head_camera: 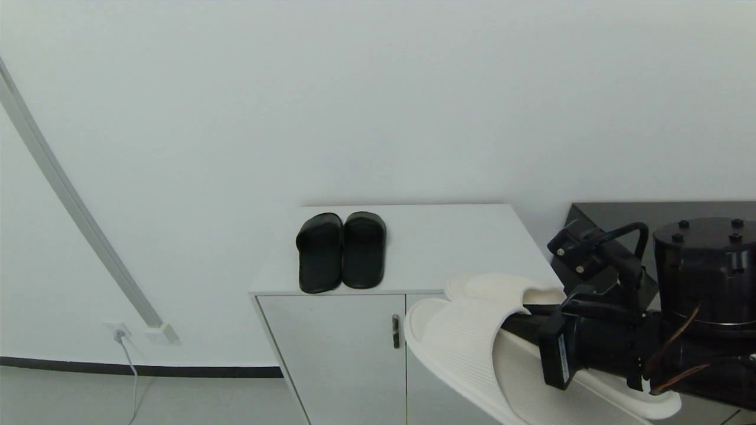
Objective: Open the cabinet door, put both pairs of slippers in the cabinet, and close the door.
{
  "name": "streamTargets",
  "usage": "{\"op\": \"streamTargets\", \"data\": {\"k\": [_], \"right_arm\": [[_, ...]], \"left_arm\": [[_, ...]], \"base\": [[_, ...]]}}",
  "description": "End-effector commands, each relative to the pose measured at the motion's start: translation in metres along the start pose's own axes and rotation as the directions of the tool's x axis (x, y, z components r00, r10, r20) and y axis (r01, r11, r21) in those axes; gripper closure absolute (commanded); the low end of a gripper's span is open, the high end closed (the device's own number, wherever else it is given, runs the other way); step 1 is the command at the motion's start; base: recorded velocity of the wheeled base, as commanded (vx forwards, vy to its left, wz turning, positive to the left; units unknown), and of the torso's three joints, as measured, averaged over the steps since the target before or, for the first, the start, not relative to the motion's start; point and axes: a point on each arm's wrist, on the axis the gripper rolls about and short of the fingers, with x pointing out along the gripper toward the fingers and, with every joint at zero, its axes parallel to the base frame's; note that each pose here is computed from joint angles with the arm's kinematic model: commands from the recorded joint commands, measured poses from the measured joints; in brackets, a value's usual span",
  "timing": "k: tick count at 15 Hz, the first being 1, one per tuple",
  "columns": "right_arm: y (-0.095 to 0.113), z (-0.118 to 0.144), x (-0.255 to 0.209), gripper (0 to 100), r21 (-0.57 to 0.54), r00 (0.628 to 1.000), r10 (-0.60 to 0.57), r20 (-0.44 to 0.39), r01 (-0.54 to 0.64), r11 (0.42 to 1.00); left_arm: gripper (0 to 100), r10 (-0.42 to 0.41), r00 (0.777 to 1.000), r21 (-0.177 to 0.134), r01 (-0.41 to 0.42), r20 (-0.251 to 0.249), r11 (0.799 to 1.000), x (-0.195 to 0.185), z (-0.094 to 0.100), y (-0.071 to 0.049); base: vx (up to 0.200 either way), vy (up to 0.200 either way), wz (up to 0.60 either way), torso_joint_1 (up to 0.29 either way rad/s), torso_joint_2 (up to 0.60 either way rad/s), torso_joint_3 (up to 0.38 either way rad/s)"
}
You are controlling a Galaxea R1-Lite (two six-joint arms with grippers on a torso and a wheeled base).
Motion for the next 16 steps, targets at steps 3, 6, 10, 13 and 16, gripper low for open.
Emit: {"op": "streamTargets", "data": {"k": [3,6,10,13,16], "right_arm": [[-0.001,-0.007,0.003,100,-0.007,1.000,-0.001,0.013,0.001,1.000],[-0.001,-0.010,0.005,100,-0.007,1.000,0.001,0.022,-0.001,1.000],[-0.001,-0.013,0.004,100,-0.007,1.000,-0.001,0.015,0.001,1.000],[-0.002,-0.015,0.004,100,-0.006,1.000,-0.002,0.007,0.002,1.000],[-0.002,-0.017,0.008,100,-0.006,1.000,0.000,-0.007,0.000,1.000]], "left_arm": [[100,0.000,1.000,0.000,0.000,-0.001,1.000,0.000,0.000,0.000],[100,0.000,1.000,-0.003,0.000,0.001,1.000,0.000,0.000,0.000],[100,0.000,1.000,-0.005,0.000,0.001,1.000,0.000,0.000,0.000],[100,0.005,1.000,-0.003,-0.005,0.001,1.000,0.000,0.000,0.000],[100,0.005,1.000,-0.026,-0.005,0.001,1.000,0.000,0.000,0.000]], "base": [[-0.067,0.000,0.00,0.001,0.00,0.002],[0.000,0.000,0.00,0.000,0.00,0.000],[0.000,0.000,0.00,0.000,0.00,0.000],[0.000,0.000,0.00,0.000,0.00,0.000],[0.000,0.000,0.00,-0.033,0.07,0.032]]}}
